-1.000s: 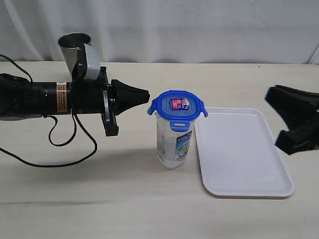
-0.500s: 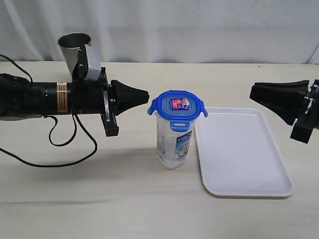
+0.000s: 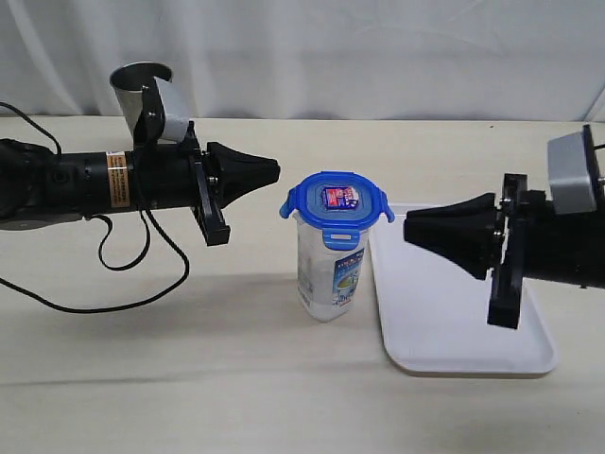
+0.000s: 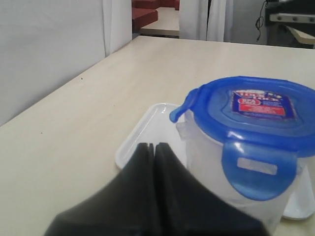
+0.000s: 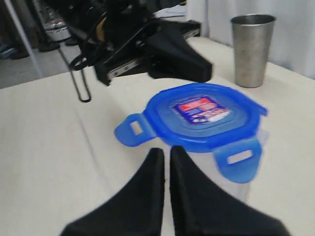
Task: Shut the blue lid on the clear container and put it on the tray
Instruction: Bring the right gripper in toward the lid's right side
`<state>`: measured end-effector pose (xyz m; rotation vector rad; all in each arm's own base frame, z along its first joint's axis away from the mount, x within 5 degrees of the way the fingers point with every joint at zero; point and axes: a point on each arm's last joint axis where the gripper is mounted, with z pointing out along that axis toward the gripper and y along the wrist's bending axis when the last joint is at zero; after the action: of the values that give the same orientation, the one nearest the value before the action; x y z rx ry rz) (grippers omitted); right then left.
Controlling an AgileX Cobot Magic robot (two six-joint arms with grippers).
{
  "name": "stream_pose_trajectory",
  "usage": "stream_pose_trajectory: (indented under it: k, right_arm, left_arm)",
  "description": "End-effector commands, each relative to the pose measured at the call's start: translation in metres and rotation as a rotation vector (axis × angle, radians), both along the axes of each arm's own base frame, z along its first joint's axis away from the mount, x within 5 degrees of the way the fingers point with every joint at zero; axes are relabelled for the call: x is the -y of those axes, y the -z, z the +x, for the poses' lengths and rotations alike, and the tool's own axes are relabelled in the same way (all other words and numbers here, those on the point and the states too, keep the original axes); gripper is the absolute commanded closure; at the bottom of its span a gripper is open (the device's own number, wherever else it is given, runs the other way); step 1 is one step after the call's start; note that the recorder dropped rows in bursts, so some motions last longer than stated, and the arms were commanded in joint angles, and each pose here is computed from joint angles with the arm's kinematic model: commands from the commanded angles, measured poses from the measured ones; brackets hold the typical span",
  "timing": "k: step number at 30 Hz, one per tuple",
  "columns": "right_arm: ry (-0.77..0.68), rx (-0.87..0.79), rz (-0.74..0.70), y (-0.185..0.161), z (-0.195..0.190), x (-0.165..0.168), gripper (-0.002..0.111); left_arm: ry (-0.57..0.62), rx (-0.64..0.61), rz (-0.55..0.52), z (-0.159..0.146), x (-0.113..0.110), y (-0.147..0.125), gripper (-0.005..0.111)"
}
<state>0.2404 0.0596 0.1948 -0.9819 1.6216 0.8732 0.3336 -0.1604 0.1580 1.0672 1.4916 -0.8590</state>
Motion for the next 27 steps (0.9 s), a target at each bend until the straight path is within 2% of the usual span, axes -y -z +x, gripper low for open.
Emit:
stream_pose_trajectory:
  k: [1,4,11,27]
  right_arm:
    - [-0.105,0.024,-0.01,-0.003,-0.007,-0.018,0.104]
    - [0.0,0.0,-0.104,0.006,0.001,-0.022,0.104]
    - [0.158,-0.011,-0.12,0.008,0.013,-0.015,0.104]
    - [0.26,-0.01,-0.132,0.016,0.024,-0.01,0.104]
  left_arm:
    - [-0.019,0.001,-0.021,0.002,0.003,-0.002,0.107]
    - [-0.011,0.001,0.002,0.001,0.003,0.0,0.107]
    - [0.031,0.005,0.019,-0.002,0.004,0.001,0.107]
    - [0.089,-0.003,0.019,-0.007,0.005,0.001,0.107]
